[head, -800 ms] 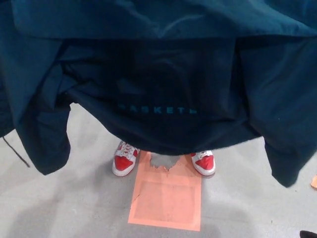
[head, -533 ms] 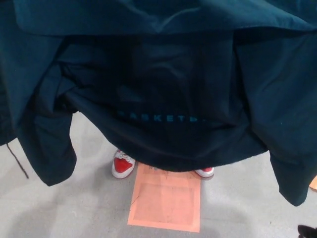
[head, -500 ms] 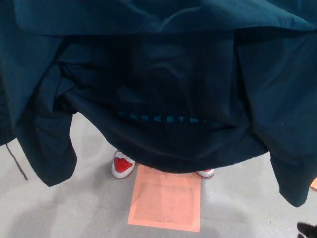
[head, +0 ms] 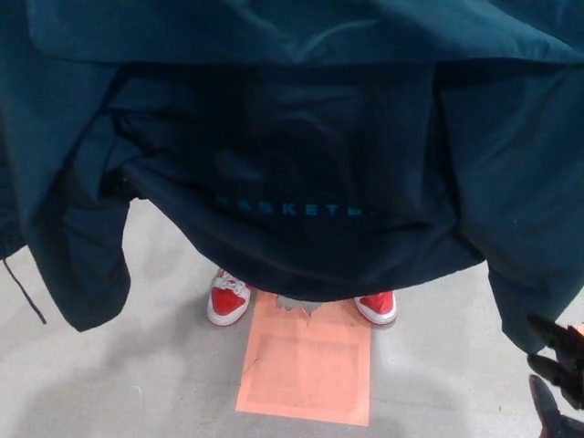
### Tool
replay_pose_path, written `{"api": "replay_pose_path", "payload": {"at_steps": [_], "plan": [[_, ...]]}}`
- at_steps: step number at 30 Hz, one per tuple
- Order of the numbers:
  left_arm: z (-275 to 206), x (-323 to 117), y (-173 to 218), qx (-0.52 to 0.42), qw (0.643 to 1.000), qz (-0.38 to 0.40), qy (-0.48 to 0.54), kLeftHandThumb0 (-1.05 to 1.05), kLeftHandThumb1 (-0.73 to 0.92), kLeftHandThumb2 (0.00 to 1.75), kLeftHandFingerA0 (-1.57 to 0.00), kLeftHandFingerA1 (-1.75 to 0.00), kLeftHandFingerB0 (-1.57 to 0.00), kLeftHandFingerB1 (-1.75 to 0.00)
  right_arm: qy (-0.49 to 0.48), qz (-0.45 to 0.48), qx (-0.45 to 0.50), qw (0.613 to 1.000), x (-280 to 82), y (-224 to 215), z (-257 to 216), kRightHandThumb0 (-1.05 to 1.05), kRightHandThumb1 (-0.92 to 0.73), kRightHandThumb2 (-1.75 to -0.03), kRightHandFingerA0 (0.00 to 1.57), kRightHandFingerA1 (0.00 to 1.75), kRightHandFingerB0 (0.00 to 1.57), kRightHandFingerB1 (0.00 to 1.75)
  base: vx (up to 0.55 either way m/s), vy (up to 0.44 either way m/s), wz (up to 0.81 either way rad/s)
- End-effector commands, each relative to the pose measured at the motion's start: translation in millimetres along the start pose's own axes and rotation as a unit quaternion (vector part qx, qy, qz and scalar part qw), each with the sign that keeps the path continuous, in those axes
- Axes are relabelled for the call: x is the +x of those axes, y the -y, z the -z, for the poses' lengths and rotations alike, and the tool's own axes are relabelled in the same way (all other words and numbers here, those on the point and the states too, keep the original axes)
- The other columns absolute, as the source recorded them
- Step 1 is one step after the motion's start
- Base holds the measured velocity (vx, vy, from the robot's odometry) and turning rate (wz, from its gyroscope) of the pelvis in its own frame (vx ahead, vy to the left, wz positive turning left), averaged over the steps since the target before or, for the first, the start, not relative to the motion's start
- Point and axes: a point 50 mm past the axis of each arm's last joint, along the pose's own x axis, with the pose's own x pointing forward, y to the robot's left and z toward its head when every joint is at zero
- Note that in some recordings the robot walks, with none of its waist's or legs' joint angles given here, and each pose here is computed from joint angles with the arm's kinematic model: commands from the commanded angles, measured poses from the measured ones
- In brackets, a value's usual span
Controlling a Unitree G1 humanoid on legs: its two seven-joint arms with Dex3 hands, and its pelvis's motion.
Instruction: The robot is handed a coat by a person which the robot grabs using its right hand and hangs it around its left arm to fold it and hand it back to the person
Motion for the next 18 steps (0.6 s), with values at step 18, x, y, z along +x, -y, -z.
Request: {"api": "replay_pose_path", "payload": {"at_steps": [18], "plan": [[-26,-2,-7,-0.025,0.995,0.013,0.093,-0.68,0.72,1.03,-0.04,-0.38,-0.03,-0.36,0.676,0.063,-0.155,0.718,-143,12,-292,-0.89,-0.55,-0.96,0.09,0.2,0.1,0.21,0.0,0.0,0.0]]}}
